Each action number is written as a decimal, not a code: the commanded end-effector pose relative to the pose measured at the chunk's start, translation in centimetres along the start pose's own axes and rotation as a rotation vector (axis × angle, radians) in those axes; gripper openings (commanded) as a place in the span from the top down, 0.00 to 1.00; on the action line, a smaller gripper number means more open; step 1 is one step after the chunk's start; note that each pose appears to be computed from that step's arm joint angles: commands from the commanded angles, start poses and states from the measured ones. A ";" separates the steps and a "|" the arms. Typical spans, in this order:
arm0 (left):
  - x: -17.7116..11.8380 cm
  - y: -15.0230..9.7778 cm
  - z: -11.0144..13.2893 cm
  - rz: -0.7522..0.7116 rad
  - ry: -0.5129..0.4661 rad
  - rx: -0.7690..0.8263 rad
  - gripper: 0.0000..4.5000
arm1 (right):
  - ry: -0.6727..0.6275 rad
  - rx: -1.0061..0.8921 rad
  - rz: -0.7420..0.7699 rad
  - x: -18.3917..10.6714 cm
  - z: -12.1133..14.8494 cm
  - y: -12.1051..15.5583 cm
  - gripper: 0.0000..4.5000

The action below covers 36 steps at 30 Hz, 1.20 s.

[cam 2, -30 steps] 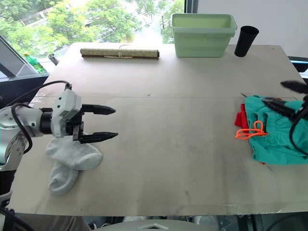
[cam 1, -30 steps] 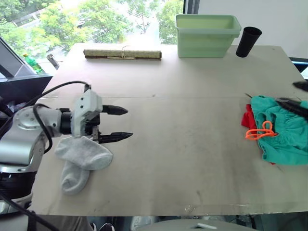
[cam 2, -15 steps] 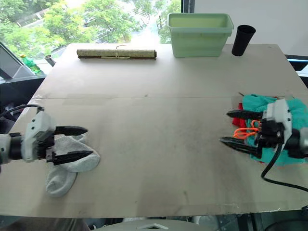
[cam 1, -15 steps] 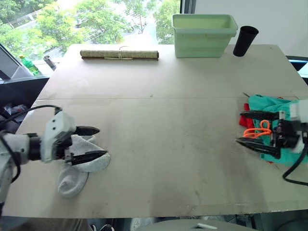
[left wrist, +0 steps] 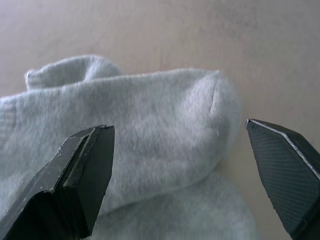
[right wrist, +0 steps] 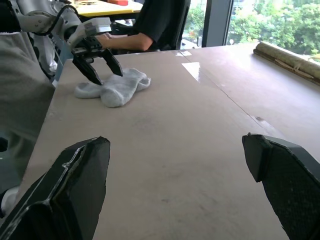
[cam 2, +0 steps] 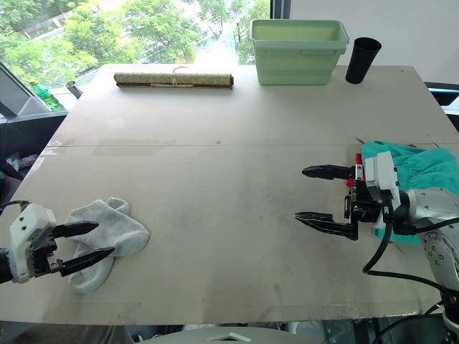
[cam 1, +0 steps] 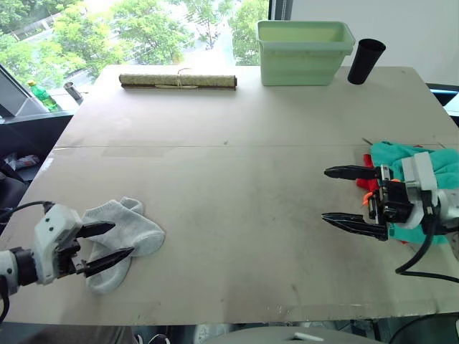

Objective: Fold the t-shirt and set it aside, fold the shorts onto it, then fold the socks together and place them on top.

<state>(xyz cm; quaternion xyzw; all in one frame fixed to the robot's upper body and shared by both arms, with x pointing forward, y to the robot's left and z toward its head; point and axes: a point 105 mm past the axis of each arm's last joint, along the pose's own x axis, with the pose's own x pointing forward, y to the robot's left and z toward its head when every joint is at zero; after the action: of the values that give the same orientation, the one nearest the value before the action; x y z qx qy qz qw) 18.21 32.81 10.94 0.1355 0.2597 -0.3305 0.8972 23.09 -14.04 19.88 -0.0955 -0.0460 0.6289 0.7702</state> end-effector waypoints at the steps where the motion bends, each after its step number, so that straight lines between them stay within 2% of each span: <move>1: -1.4 1.1 -0.3 0.066 0.004 0.015 0.00 | -0.013 -0.051 0.035 0.3 0.8 0.1 0.01; 7: -2.1 2.1 -1.8 0.096 0.020 -0.013 0.00 | 0.035 -0.092 0.072 0.5 0.4 0.1 0.01; 14: 1.0 1.1 -5.0 0.026 0.088 -0.006 0.00 | 0.022 -0.110 0.065 1.1 0.6 0.1 0.01; 15: 1.5 0.9 -5.2 0.011 0.093 -0.001 0.12 | 0.022 -0.113 0.062 1.1 0.6 0.0 0.00; 16: 2.0 0.8 -5.3 -0.007 0.098 0.016 0.18 | 0.024 -0.117 0.058 1.0 0.7 0.0 0.00; 19: 3.5 1.1 -4.5 -0.015 0.060 0.029 0.48 | 0.029 -0.122 0.046 0.9 0.8 -0.2 0.00; 22: 5.2 1.3 -2.9 -0.026 0.015 0.059 0.80 | 0.033 -0.129 0.034 0.8 0.8 -0.3 0.00; 23: 6.0 1.2 -2.1 -0.036 -0.003 0.075 0.86 | 0.033 -0.131 0.028 0.7 0.8 -0.4 0.00; 24: 6.5 1.2 -1.5 -0.042 -0.015 0.085 0.96 | 0.032 -0.133 0.024 0.7 0.8 -0.4 0.00; 25: 7.4 1.1 -0.6 -0.044 -0.038 0.090 0.99 | 0.033 -0.135 0.019 0.7 0.9 -0.5 0.00; 28: 10.3 0.3 2.4 -0.058 -0.117 0.088 0.99 | 0.033 -0.135 0.003 0.6 0.9 -0.6 0.00; 31: 16.3 -2.6 7.9 -0.078 -0.226 0.095 0.99 | 0.038 -0.132 -0.045 0.4 0.7 -0.9 0.00; 33: 18.8 -3.9 10.6 -0.063 -0.272 0.049 0.99 | 0.048 -0.135 -0.075 0.4 0.6 -1.1 0.00; 36: 21.0 -5.3 13.0 -0.031 -0.290 -0.025 0.99 | 0.054 -0.141 -0.090 0.6 0.4 -1.1 0.00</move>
<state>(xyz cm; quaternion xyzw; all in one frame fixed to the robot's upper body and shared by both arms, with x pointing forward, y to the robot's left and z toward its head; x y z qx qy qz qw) 32.85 12.59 8.92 0.0654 0.1344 -0.3814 0.9122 24.45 -13.75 19.54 -0.1463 -0.0524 0.5931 0.7900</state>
